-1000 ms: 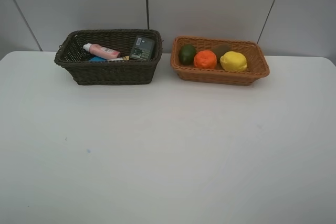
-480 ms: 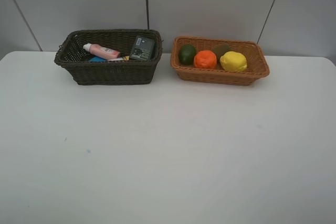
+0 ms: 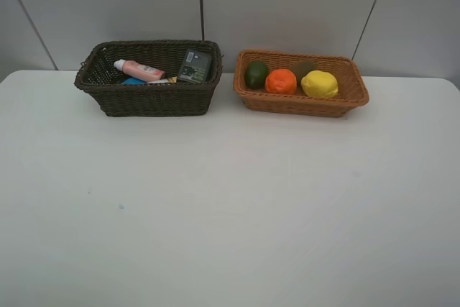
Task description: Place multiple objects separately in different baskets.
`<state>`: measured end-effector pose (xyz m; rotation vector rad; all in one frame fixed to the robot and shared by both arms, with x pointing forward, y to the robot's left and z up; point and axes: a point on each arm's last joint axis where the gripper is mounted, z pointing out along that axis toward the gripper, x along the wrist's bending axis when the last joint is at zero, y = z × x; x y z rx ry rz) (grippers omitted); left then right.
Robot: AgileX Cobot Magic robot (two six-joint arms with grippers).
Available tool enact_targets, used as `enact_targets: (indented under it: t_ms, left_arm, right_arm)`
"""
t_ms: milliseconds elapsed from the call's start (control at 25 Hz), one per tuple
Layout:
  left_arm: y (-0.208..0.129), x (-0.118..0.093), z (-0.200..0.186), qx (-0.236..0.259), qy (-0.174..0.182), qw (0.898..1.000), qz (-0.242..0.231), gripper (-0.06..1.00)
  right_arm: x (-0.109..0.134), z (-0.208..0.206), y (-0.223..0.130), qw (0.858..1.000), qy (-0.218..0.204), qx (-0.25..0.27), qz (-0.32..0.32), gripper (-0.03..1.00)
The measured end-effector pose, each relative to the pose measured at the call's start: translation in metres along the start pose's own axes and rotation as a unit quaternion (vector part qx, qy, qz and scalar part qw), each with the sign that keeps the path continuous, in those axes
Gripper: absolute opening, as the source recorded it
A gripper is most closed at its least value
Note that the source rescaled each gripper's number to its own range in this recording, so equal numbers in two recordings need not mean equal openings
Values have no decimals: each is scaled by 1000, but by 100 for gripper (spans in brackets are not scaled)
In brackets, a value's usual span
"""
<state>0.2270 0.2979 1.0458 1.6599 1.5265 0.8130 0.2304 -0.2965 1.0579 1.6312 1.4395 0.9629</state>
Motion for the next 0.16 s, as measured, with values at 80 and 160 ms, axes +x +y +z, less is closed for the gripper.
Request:
enact_targets:
  t_ms: [80, 160]
  left_arm:
    - [0, 0, 0, 0, 0, 1000, 0, 100]
    - [0, 0, 0, 0, 0, 1000, 0, 100]
  right_arm:
    - [0, 0, 0, 1000, 0, 0, 0, 100]
    - [0, 0, 0, 1000, 0, 0, 0, 100]
